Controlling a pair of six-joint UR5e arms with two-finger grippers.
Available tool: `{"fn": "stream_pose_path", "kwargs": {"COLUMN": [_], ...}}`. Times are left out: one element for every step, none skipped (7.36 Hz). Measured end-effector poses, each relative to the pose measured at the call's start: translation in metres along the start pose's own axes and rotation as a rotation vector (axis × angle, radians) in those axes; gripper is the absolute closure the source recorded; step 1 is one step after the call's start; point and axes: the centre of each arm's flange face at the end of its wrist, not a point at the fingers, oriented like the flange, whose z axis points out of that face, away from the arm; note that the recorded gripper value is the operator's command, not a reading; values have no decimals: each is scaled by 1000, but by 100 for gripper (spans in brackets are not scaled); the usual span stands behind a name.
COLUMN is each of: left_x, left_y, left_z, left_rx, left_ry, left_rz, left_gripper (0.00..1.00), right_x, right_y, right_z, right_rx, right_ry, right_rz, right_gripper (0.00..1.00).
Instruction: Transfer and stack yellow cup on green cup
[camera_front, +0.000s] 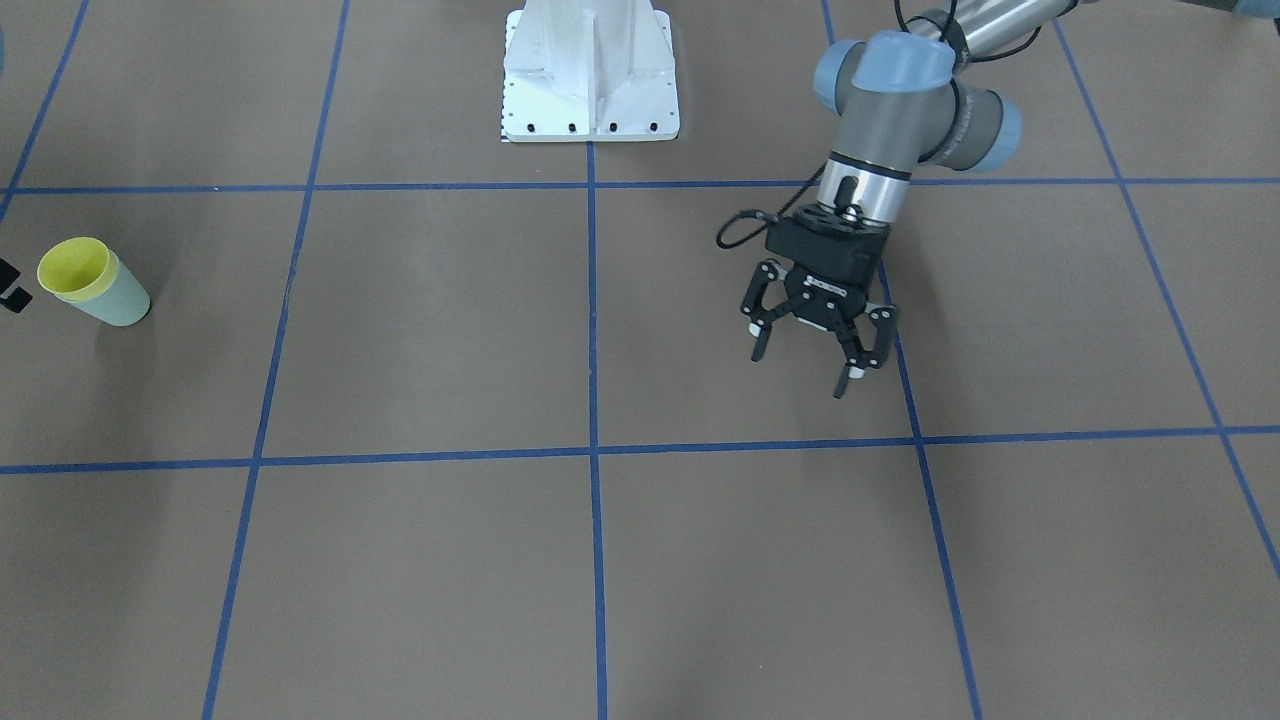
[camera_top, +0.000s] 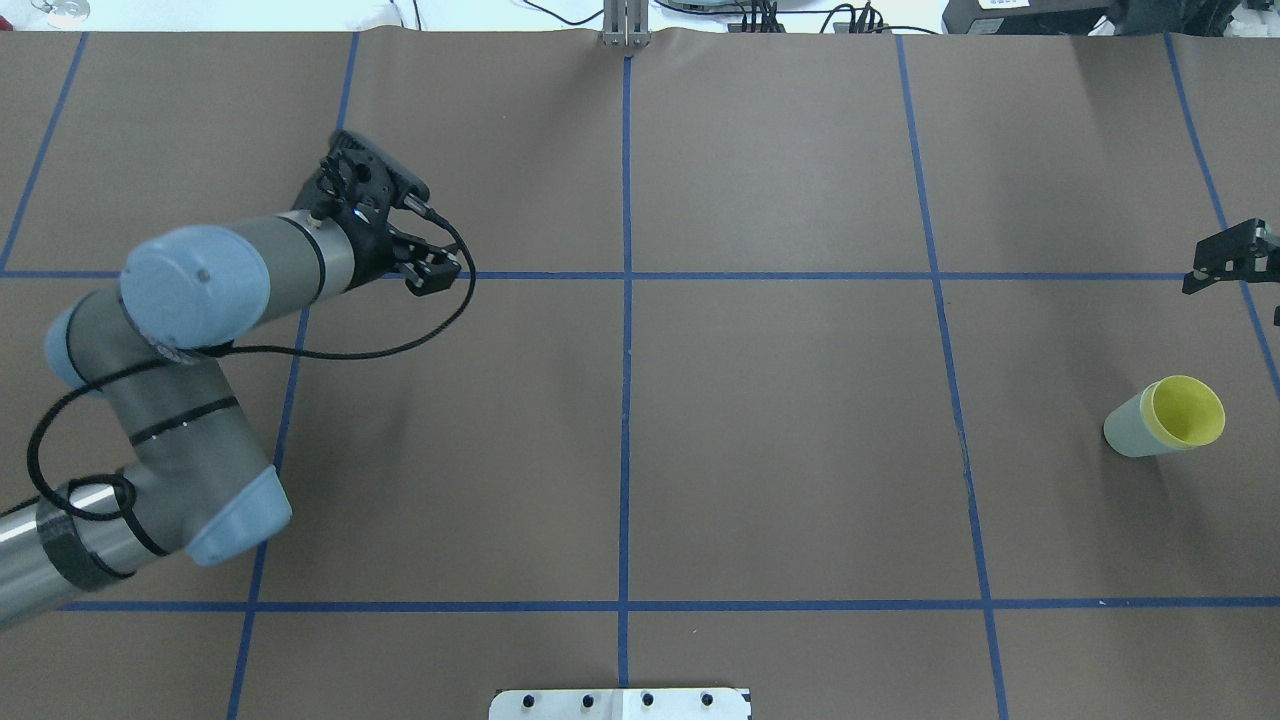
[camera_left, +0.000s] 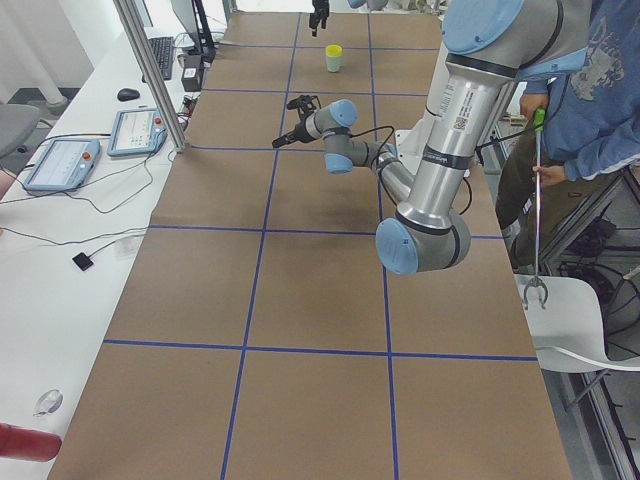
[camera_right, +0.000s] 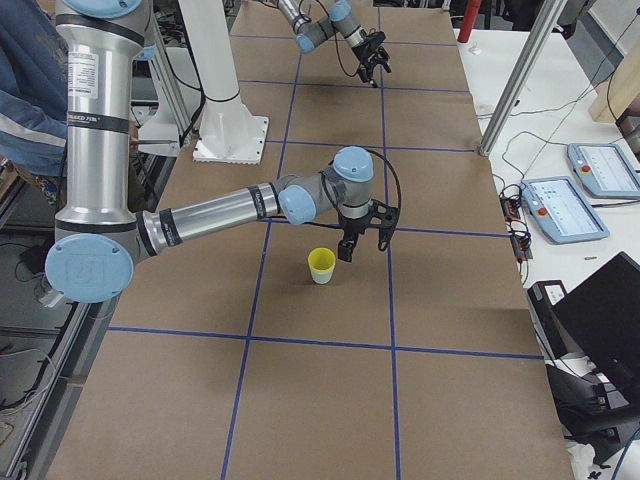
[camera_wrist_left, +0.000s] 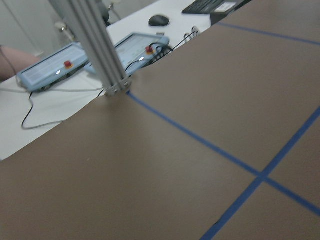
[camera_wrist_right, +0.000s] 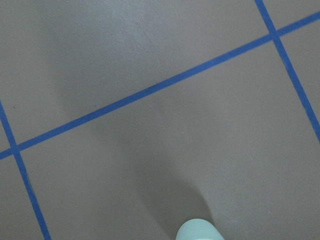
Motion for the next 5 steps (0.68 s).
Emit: {"fn": "stream_pose_path", "kwargs": {"left_x": [-50,-108,-175,-238,-300], "left_y": [3,11,27,52,88], "left_z": [7,6,-3,-21,-45], "left_rx": [-170,-315,-436,-514,-550], "left_ry": [-51,-72,-51,12,66], "left_rz": [-55,-138,-262,-385,-442], "left_gripper": [1,1,0,0,0], "right_x": [-1,3,13,29,45], "right_y": [-14,-30,-45,-58,-68], "right_z": [-3,-6,-8,-8,-8], "right_rx": [15,28,37,38,35], "right_ry": [-3,-3,3,9,12], "right_rz": [-43,-81,-130,-182,-226], "right_gripper": [0,0,0,0,0]}}
